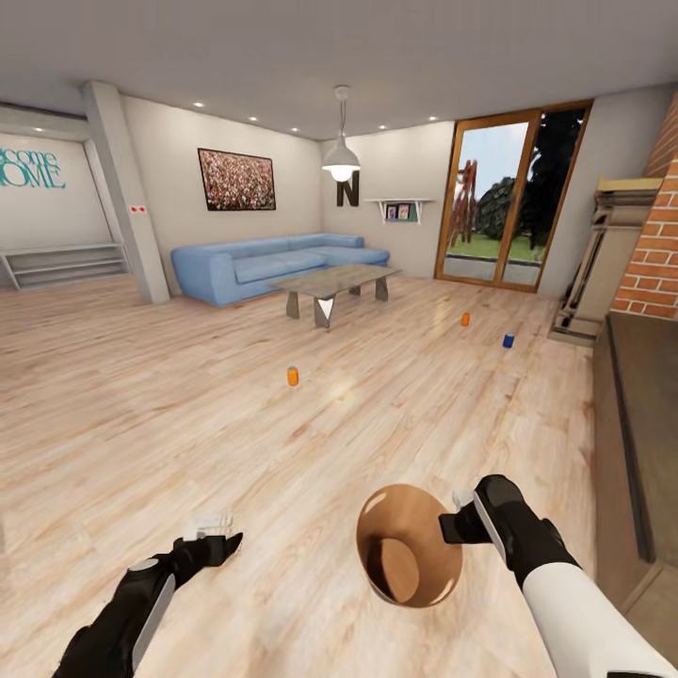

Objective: Put the three can of soda from the living room inside the tash can in the kitchen.

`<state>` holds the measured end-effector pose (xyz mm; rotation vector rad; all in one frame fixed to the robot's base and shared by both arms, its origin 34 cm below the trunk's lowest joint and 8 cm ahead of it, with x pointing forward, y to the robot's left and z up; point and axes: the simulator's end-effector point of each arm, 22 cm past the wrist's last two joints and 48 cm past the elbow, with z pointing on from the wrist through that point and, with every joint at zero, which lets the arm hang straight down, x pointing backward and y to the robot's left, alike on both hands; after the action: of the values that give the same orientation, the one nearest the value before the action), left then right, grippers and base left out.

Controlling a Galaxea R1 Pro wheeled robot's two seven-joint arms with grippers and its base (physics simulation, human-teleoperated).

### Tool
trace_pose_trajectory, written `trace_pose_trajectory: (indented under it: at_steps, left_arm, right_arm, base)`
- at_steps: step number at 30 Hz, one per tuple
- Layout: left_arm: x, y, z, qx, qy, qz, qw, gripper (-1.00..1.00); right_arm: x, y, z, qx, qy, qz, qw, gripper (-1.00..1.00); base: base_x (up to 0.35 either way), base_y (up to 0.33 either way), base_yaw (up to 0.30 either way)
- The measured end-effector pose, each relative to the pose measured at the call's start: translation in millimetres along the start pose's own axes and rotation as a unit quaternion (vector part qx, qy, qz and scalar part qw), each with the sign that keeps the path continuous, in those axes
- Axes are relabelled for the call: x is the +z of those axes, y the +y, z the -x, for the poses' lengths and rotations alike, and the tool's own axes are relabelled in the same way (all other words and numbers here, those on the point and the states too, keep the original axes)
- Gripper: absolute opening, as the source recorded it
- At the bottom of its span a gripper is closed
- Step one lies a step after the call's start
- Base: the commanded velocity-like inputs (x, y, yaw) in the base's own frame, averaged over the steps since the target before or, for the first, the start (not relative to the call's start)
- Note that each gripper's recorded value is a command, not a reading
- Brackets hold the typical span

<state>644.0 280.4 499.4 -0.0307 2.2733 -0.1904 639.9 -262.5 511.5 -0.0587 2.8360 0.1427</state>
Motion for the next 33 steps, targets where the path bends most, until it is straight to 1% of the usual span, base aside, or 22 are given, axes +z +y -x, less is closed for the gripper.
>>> trace_pose_trajectory:
  at_steps: [3,5,7,10,11,13,14,15,18,20,21,22,25,29,33]
  left_arm:
    - [1.2,0,42,0.002,-0.013,-0.001,0.9999,1.00]
    - [0.3,3,58,0.003,-0.017,0.001,0.9998,1.00]
    - [-1.5,6,71,0.005,-0.020,0.003,0.9998,1.00]
    - [-4.6,9,86,0.006,-0.023,0.005,0.9997,1.00]
    - [-5.7,10,89,0.006,-0.019,0.006,0.9998,1.00]
    - [-8.0,10,92,0.004,-0.012,0.006,0.9999,1.00]
    - [-9.2,10,94,0.003,-0.008,0.005,0.9999,1.00]
    - [-10.7,8,95,0.001,-0.004,0.000,1.0000,1.00]
    - [-14.5,1,100,-0.001,-0.003,-0.017,0.9999,1.00]
    - [-17.2,-5,104,-0.002,-0.002,-0.030,0.9995,1.00]
    - [-18.8,-9,106,-0.002,-0.002,-0.040,0.9992,1.00]
    - [-19.9,-10,107,-0.003,-0.001,-0.043,0.9991,1.00]
    - [-23.1,-11,111,-0.004,0.000,-0.048,0.9989,1.00]
    - [-28.2,-13,120,-0.002,-0.007,-0.052,0.9986,1.00]
    - [-28.7,-12,122,0.003,-0.017,-0.052,0.9985,1.00]
  right_arm:
    - [-6.5,1,4,-0.011,0.000,0.000,0.9999,-1.00]
    - [-11.3,4,7,-0.009,-0.001,0.011,0.9999,-1.00]
    - [-16.7,2,10,-0.005,-0.002,0.019,0.9998,-1.00]
    - [-24.8,-15,13,-0.008,-0.002,0.003,1.0000,-1.00]
    - [-28.6,-25,15,-0.005,-0.004,0.000,1.0000,-1.00]
    - [-34.9,-40,19,-0.010,-0.009,-0.014,0.9998,-1.00]
    - [-37.7,-45,21,-0.011,-0.012,-0.015,0.9997,-1.00]
    - [-41.3,-48,23,-0.010,-0.017,-0.008,0.9998,-1.00]
    - [-49.8,-43,28,-0.003,-0.022,0.023,0.9995,-1.00]
    - [-55.5,-43,30,-0.003,-0.024,0.034,0.9991,-1.00]
    - [-58.5,-45,31,-0.005,-0.024,0.037,0.9990,-1.00]
    - [-60.9,-47,32,-0.007,-0.025,0.036,0.9990,-1.00]
    - [-67.4,-46,35,-0.008,-0.026,0.041,0.9988,-1.00]
    - [-75.3,-43,39,-0.006,-0.026,0.050,0.9984,-1.00]
    - [-74.1,-39,38,-0.011,-0.024,0.051,0.9983,-1.00]
  base:
    - [0.000,0.000,0.000]
    - [0.000,0.000,0.000]
    - [0.000,0.000,0.000]
    - [0.000,0.000,0.000]
    - [0.000,0.000,0.000]
    - [0.000,0.000,0.000]
    - [0.000,0.000,0.000]
    - [0.000,0.000,0.000]
    - [0.000,0.000,0.000]
    - [0.000,0.000,0.000]
    - [0.000,0.000,0.000]
    - [0.000,0.000,0.000]
    - [0.000,0.000,0.000]
    - [0.000,0.000,0.000]
    - [0.000,0.000,0.000]
